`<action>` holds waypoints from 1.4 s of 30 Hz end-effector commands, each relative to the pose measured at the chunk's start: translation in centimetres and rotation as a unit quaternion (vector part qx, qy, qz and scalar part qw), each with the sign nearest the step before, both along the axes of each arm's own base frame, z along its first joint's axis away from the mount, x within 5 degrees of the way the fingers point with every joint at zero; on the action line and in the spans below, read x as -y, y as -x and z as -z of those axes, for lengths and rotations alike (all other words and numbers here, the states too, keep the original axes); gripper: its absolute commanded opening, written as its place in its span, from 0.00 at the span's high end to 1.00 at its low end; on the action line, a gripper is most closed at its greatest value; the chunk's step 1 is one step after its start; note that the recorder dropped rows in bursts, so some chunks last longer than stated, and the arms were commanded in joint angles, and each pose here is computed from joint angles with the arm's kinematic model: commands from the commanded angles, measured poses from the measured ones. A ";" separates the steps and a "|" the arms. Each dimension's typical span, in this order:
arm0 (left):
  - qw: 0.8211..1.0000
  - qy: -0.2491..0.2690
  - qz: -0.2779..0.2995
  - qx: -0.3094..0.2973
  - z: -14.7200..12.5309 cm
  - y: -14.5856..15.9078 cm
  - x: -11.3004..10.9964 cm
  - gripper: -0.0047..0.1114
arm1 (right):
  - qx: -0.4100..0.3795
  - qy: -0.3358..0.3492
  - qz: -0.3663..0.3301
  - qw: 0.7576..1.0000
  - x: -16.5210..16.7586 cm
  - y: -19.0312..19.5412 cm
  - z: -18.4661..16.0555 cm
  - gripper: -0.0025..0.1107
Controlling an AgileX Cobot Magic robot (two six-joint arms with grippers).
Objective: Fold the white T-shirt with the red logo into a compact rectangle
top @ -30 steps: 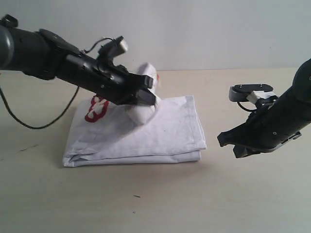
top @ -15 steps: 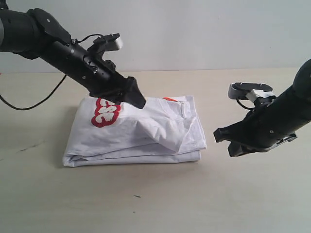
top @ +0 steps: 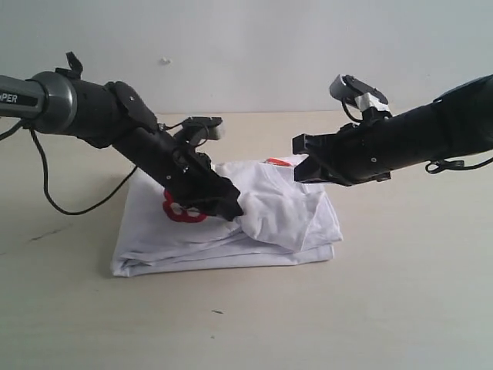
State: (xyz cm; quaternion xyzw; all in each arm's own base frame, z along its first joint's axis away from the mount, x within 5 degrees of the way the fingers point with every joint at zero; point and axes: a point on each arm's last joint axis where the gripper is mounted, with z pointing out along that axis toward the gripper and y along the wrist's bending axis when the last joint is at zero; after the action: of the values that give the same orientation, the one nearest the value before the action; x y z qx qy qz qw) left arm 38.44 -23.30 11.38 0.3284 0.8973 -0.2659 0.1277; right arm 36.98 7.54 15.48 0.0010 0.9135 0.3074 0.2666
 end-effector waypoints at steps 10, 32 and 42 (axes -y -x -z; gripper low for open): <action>0.988 -0.015 0.107 -0.113 0.3 3.3 0.4 0.51 | -0.023 0.089 0.041 0.995 1.5 -2.3 5.5 0.96; 0.992 0.027 0.109 -0.050 -4.7 1.9 -1.1 0.51 | 0.030 0.061 -0.045 0.997 0.4 -1.6 1.5 0.98; 0.997 0.027 0.073 -0.021 -3.2 0.6 -1.3 0.51 | -0.068 0.017 -0.272 0.960 -3.5 2.4 3.3 0.98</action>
State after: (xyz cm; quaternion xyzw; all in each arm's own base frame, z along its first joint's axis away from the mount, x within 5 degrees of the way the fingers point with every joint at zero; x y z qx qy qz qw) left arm 37.29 -21.96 15.34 0.3911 0.8619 -0.3109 0.0867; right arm 35.75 10.21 13.46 -0.1911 0.8966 0.3639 0.1646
